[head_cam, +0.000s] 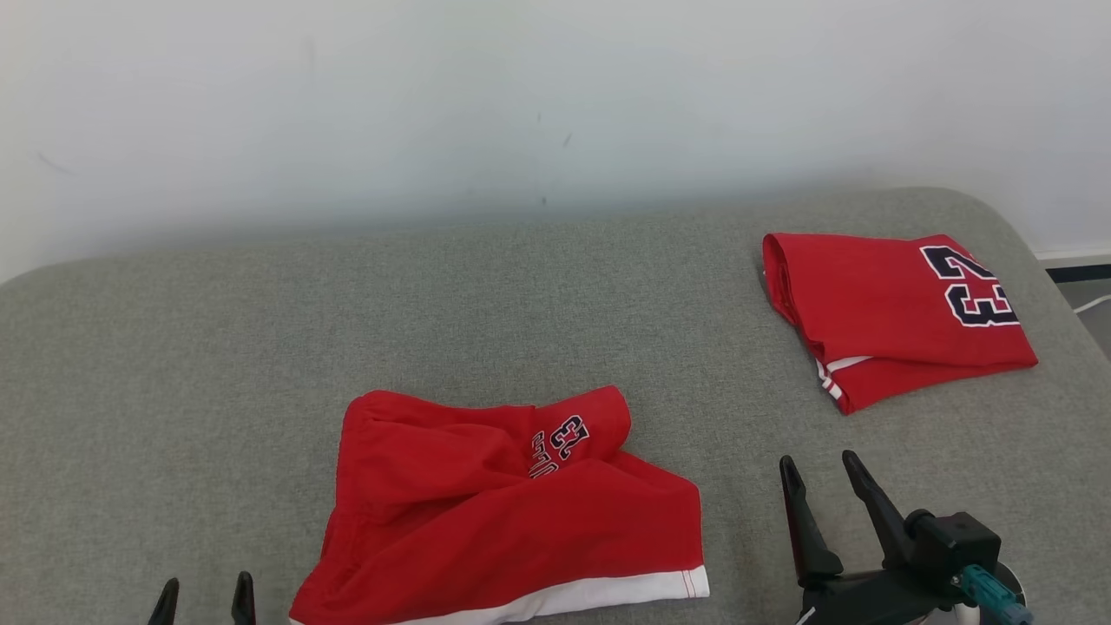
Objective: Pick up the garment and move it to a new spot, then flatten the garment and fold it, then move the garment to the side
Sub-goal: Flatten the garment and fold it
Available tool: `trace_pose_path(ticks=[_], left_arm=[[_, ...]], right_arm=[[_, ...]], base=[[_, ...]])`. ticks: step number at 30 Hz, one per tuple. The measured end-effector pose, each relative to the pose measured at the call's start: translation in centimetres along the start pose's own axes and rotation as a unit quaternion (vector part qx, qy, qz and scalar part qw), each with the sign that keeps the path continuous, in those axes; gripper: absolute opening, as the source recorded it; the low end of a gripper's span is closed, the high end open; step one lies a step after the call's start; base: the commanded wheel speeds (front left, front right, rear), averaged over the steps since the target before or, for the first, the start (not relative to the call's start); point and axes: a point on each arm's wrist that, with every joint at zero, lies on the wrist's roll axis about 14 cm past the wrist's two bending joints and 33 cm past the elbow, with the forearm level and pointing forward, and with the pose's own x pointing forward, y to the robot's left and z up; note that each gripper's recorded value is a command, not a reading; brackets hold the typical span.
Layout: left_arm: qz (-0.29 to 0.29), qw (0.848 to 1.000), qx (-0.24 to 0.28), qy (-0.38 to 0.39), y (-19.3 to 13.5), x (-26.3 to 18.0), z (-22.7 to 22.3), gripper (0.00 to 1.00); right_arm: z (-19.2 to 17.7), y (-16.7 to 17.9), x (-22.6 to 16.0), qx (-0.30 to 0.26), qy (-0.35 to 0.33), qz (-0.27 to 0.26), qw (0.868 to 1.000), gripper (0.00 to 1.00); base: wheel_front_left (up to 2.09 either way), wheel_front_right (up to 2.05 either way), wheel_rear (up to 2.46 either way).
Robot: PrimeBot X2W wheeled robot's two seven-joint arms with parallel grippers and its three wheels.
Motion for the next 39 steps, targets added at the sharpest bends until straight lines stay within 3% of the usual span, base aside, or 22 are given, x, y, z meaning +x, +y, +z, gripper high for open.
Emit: trace_pose_path(ticks=[12, 21, 31, 39], left_arm=[[-0.074, 0.994, -0.033, 0.067, -3.1, -1.2, -3.2, 1.00], [-0.105, 0.986, -0.041, 0.122, -4.1, -1.2, -6.7, 1.00], [-0.128, 0.979, -0.008, 0.158, -3.7, 1.2, -9.6, 1.00], [-0.156, 0.971, -0.010, 0.180, -4.8, 1.9, -10.9, 1.00]], right_arm=[[-4.1, 2.3, -0.8, 0.017, 0.091, 0.048, 0.995, 1.00], [-9.7, 4.4, -2.5, 0.025, 0.209, 0.100, 0.972, 1.00], [-13.1, 5.7, -2.3, 0.039, 0.266, 0.128, 0.955, 1.00], [-13.7, 5.9, -2.1, 0.048, 0.274, 0.130, 0.952, 1.00]], base=[[0.00, 0.00, 0.00], [0.00, 0.00, 0.00], [0.00, 0.00, 0.00], [0.00, 0.00, 0.00]])
